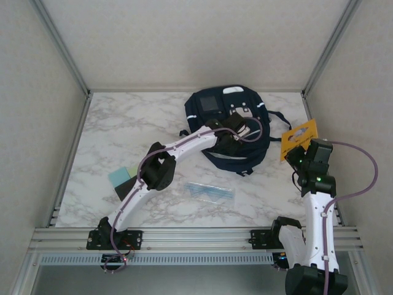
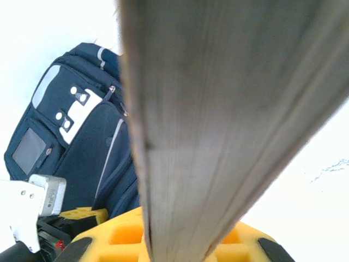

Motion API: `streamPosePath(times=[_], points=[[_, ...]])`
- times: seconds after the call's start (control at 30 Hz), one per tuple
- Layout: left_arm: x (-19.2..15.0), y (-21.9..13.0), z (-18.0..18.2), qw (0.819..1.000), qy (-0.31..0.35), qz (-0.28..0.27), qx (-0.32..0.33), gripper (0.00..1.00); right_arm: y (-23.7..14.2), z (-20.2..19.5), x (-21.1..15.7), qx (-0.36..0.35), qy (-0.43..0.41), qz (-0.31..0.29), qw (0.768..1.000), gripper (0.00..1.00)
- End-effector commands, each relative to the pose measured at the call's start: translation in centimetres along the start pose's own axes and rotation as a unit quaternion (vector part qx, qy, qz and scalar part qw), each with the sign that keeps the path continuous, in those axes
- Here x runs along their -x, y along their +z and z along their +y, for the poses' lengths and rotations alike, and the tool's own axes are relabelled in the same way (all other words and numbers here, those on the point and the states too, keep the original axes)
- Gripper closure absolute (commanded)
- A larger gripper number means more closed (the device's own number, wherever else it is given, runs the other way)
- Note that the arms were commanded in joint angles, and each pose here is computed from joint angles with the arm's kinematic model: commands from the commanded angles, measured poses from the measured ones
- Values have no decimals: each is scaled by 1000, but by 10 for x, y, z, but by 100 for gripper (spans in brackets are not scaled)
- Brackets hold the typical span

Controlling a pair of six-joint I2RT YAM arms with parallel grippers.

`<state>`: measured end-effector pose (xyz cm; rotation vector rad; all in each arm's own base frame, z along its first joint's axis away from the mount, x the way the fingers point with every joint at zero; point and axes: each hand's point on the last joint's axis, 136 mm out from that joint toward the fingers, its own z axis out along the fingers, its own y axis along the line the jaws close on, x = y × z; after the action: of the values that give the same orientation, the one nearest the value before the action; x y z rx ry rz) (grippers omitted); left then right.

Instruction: Pack the student bag

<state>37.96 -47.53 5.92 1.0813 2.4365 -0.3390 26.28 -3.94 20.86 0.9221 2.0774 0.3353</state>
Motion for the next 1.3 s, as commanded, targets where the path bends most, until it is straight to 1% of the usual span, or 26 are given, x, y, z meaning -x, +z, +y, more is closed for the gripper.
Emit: streamPosePath(times=[0.0, 0.07, 0.17, 0.3, 0.37, 0.47, 0.53, 0.63, 0.67, 0.73, 0.87, 0.97, 1.1, 1.2, 1.27], points=[[3, -22, 17, 994, -99, 8, -43, 100, -20, 17, 38, 10, -29, -67, 997, 100], [24, -45, 21, 985, -146, -23, -84, 100, -23, 15, 42, -1, -34, -72, 997, 100], [54, -79, 28, 966, -202, -69, -148, 100, -25, 15, 42, -5, -40, -69, 997, 100], [85, -119, 41, 944, -241, -120, -189, 100, -21, 25, 30, 27, -43, -36, 998, 100], [96, -133, 48, 936, -255, -141, -199, 100, -19, 31, 24, 44, -42, -18, 998, 100], [110, -147, 59, 921, -278, -168, -216, 100, -14, 48, 10, 100, -26, 20, 994, 100], [117, -152, 67, 913, -292, -179, -222, 100, -9, 62, -2, 145, -8, 54, 988, 100], [127, -157, 71, 902, -306, -189, -239, 100, -3, 84, -19, 220, 32, 102, 970, 100], [129, -157, 70, 899, -310, -192, -243, 100, -2, 92, -22, 246, 41, 110, 962, 100], [132, -157, 70, 895, -314, -196, -247, 100, 0, 102, -32, 275, 57, 130, 951, 100], [137, -160, 68, 888, -322, -201, -260, 100, 8, 115, -50, 299, 67, 152, 940, 100], [139, -165, 64, 886, -320, -202, -268, 100, 22, 130, -65, 326, 73, 166, 928, 100], [138, -173, 56, 886, -315, -199, -275, 100, 46, 151, -81, 344, 62, 168, 922, 100], [138, -180, 51, 885, -312, -200, -280, 100, 69, 170, -85, 355, 49, 161, 919, 100], [138, -184, 49, 884, -312, -202, -283, 100, 84, 182, -86, 358, 44, 168, 918, 100]])
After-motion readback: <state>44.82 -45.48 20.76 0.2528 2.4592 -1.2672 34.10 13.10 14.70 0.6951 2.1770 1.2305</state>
